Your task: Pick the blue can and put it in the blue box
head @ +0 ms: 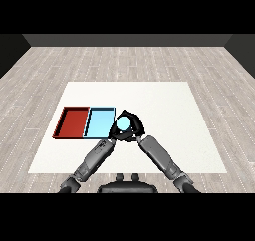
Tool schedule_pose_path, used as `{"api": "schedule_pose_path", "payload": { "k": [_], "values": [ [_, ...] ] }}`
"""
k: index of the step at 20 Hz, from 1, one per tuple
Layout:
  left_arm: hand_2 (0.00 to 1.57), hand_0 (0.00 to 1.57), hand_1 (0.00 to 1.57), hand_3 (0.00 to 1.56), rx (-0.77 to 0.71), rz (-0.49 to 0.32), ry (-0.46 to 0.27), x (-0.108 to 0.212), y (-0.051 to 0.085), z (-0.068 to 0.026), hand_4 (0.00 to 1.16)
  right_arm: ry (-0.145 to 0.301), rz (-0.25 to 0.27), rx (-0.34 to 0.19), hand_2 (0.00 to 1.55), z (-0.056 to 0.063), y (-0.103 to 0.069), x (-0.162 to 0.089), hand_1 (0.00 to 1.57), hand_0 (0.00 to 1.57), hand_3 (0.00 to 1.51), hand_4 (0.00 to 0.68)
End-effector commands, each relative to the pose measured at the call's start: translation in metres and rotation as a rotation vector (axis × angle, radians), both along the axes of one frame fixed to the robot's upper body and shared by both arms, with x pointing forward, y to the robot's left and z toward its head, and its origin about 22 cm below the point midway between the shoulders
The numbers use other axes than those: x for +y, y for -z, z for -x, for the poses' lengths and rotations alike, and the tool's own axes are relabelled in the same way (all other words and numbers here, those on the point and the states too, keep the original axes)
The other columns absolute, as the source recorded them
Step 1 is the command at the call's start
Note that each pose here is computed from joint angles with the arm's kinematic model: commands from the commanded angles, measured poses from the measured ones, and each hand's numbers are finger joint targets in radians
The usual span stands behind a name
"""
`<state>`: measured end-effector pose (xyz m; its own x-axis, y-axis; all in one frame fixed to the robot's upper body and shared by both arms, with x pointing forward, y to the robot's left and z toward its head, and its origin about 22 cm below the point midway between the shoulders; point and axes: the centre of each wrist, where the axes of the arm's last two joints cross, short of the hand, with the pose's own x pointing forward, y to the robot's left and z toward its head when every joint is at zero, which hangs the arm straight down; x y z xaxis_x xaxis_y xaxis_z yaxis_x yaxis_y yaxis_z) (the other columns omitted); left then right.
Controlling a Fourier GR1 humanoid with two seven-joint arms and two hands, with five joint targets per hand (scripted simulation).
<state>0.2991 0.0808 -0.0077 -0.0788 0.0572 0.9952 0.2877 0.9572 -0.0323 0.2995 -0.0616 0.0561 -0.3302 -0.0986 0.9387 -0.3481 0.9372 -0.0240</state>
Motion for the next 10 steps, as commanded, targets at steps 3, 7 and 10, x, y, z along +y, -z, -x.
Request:
{"api": "schedule_pose_path", "payload": {
  "k": [3,7,10],
  "values": [
    [0.0,0.0,0.0,0.0,-0.001,-0.121,-0.033,-0.014,0.003,-0.0124,0.0,-0.024,-0.03,-0.005,1.46,0.007,0.0,0.002,1.49,1.49,1.41,0.57],
    [0.0,0.0,0.0,0.0,-0.064,-0.138,-0.055,-0.005,-0.023,-0.0016,0.21,-0.039,-0.028,0.015,1.46,0.013,-0.004,0.017,1.47,1.47,1.4,0.559],
    [1.1,1.11,1.11,0.84,0.005,-0.081,-0.101,-0.016,-0.019,-0.0066,0.69,-0.031,-0.054,0.002,1.46,0.003,0.008,0.0,1.47,1.47,1.4,0.572]
  ]
}}
